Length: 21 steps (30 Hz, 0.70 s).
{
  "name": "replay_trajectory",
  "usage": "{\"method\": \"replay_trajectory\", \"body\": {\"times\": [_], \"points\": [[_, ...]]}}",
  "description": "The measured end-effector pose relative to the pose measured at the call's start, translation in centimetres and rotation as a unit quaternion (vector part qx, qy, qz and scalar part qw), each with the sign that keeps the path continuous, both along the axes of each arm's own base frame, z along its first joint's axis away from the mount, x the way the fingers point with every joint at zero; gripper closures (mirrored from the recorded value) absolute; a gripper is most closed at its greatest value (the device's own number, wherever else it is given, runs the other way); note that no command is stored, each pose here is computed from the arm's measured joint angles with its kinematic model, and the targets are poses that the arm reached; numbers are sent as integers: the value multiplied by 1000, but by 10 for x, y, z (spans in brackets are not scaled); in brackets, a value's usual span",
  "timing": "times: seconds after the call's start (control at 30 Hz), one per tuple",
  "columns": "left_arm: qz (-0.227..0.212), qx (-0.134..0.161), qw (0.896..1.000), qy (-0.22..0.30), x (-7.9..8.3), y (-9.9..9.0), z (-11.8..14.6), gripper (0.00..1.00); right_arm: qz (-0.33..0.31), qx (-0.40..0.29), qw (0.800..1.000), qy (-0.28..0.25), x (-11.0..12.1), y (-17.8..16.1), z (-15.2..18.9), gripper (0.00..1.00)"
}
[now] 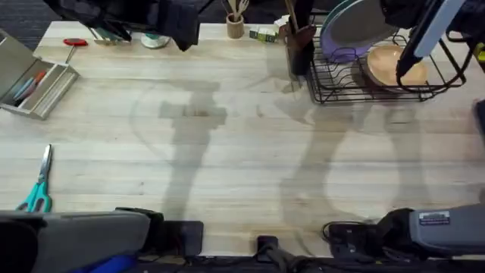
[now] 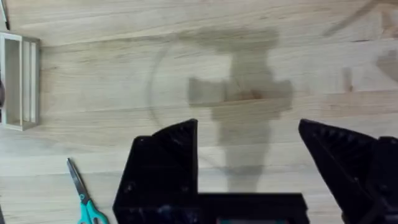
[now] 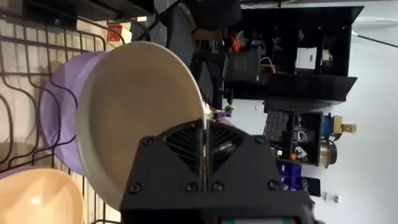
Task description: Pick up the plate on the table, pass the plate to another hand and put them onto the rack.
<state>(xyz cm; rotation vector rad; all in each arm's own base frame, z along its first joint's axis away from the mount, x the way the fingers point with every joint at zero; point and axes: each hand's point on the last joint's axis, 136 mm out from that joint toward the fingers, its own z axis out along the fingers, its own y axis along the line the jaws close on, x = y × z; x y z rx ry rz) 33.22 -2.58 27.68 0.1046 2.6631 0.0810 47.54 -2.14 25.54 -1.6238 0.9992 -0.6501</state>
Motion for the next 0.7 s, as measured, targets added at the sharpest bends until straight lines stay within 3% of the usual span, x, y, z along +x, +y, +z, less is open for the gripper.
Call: {"method": "replay_trajectory", "body": {"times": [0.43, 0.7], "points": [[-1, -2, 1000, 0, 0, -1, 0, 8, 9, 5, 999, 35, 12, 1, -40, 973], [-2, -4, 1000, 0, 0, -2, 0, 7, 15, 4, 999, 37, 13, 6, -44, 973]]}}
